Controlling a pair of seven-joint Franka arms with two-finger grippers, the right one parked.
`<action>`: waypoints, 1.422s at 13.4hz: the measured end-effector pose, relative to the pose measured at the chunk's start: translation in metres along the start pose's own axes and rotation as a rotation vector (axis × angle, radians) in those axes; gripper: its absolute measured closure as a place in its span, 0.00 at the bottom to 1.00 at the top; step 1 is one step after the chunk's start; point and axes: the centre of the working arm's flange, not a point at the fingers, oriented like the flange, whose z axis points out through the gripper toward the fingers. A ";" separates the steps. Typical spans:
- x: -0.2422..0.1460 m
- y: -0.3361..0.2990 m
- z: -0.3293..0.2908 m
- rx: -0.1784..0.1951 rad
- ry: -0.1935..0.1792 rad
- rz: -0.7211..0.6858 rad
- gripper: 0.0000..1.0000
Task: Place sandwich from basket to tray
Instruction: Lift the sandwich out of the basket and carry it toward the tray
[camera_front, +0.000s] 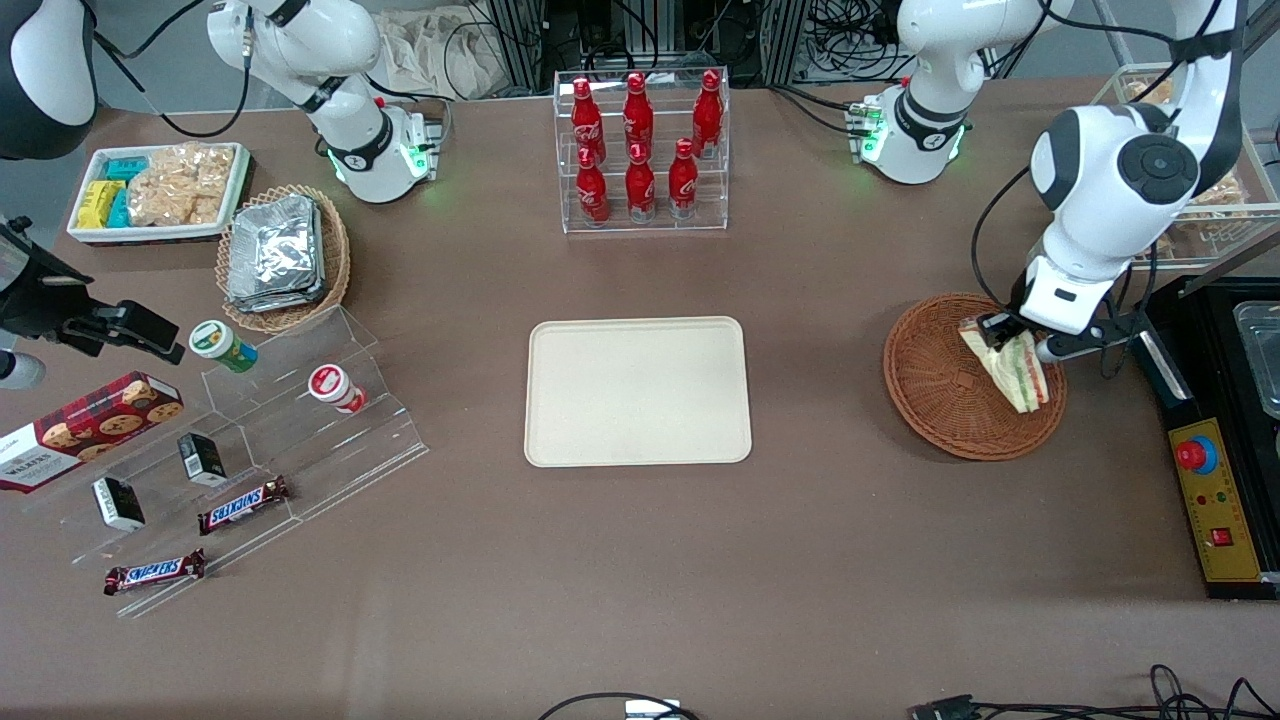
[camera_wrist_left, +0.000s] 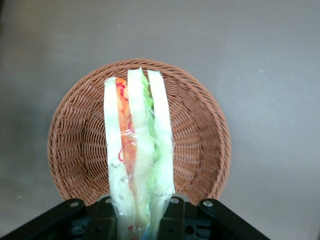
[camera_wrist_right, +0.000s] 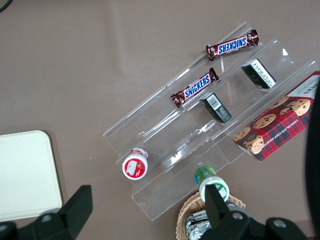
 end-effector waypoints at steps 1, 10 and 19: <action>0.002 0.014 -0.014 0.001 0.001 0.030 0.80; -0.031 0.151 -0.049 -0.013 0.004 0.305 0.80; -0.078 0.262 -0.026 -0.070 -0.054 0.435 0.80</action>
